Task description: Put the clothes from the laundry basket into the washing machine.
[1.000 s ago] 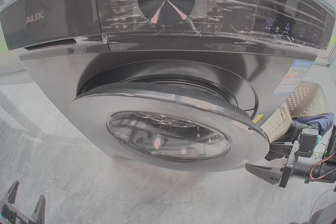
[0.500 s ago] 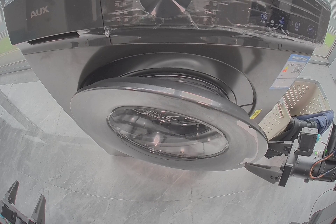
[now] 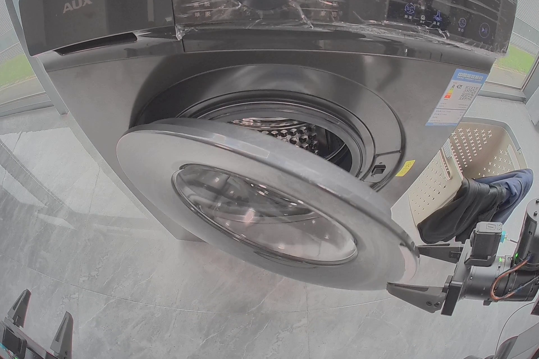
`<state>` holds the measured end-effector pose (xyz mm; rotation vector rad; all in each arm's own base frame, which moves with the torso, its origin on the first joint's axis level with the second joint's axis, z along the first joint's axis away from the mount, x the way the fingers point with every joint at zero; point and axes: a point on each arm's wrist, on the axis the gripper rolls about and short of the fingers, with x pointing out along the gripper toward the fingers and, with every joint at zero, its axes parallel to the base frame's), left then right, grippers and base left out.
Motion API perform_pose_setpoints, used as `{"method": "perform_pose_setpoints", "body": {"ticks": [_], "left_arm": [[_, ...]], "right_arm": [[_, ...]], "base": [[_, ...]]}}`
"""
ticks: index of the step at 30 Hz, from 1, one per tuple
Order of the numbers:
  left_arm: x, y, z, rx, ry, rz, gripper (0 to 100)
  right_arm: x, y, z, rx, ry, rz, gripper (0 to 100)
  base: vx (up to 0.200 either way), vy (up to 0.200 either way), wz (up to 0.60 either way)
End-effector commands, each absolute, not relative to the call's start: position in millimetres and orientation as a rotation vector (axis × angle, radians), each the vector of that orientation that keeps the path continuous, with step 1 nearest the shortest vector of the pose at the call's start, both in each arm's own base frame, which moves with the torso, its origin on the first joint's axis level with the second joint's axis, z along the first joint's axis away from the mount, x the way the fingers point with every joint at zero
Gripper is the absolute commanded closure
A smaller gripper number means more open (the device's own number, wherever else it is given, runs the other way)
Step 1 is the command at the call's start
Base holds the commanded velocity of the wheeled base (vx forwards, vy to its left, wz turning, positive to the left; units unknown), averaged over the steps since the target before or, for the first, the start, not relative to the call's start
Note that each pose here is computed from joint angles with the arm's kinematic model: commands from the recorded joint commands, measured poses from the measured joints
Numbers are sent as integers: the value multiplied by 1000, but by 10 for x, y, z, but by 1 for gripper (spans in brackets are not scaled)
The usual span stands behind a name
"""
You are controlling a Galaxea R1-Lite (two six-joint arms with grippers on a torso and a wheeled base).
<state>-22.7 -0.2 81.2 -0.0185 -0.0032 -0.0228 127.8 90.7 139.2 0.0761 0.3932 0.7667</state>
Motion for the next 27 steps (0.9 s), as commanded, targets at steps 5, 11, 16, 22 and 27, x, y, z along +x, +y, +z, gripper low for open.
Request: {"method": "perform_pose_setpoints", "body": {"ticks": [5, 11, 16, 22, 27], "left_arm": [[-227, -2, 760, -20, -3, -23, 0], [-227, -2, 760, -20, -3, -23, 0], [-227, -2, 760, -18, -3, -23, 0], [-227, -2, 760, -18, -3, -23, 0], [-227, -2, 760, -20, -3, -23, 0]], "right_arm": [[1367, 964, 1415, 77, 396, 761, 0], [1397, 1012, 1337, 66, 442, 769, 0], [1355, 1051, 1314, 68, 435, 802, 0], [1253, 1026, 1229, 60, 463, 825, 0], [1215, 953, 1142, 44, 493, 797, 0]], "base": [[0, 0, 0], [-167, 0, 0], [-40, 0, 0], [0, 0, 0], [0, 0, 0]]}}
